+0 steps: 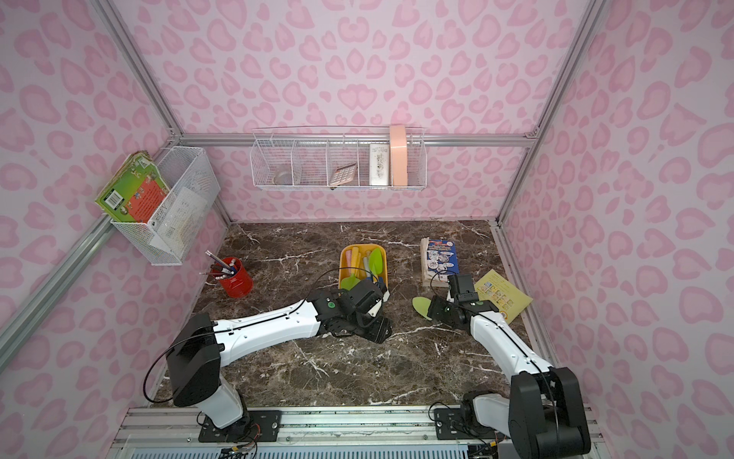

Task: Put the shovel into the storage box
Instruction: Pick up the shovel from the center of the board.

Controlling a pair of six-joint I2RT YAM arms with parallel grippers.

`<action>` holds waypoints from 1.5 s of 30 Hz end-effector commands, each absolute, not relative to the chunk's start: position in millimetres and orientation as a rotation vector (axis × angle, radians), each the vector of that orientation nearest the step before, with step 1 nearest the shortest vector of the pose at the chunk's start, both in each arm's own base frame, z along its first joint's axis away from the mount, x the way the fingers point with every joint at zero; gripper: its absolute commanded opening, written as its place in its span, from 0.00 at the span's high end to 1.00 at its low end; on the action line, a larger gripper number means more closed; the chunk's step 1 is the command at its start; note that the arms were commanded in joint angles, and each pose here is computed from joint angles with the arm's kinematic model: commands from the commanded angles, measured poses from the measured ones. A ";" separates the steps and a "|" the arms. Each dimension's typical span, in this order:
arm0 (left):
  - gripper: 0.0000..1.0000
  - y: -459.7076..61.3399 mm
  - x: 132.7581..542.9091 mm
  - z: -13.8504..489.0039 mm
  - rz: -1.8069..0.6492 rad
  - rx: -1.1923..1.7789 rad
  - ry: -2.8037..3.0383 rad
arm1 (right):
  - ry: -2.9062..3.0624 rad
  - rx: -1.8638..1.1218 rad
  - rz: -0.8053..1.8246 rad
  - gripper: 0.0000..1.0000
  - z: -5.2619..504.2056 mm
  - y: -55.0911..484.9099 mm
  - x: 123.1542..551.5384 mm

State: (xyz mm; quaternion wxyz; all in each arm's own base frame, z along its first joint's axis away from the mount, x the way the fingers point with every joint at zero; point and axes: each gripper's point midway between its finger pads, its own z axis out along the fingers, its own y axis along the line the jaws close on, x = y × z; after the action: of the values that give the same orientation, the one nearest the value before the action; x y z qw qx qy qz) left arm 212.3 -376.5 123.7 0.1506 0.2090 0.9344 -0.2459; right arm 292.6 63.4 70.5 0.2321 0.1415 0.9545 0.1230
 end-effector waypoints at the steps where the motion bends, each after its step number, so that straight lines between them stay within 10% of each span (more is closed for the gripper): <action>1: 0.38 -376.7 212.3 128.9 -0.730 0.588 2.668 | 2.639 0.437 0.307 0.29 60.4 49.0 296.4; 21: 0.19 -363.5 216.5 131.1 -0.811 0.492 2.692 | 2.727 0.315 0.346 0.39 34.5 83.0 263.4; 45: 0.23 -292.1 236.3 144.6 -0.587 0.256 2.649 | 2.777 0.204 0.205 0.80 29.9 99.5 255.6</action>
State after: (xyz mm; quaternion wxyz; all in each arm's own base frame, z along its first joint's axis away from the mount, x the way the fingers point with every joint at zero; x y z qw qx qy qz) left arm 233.2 -303.2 145.1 0.2000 0.1096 0.9464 -0.2287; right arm 256.1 98.7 23.9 0.1706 0.0720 0.9798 0.0759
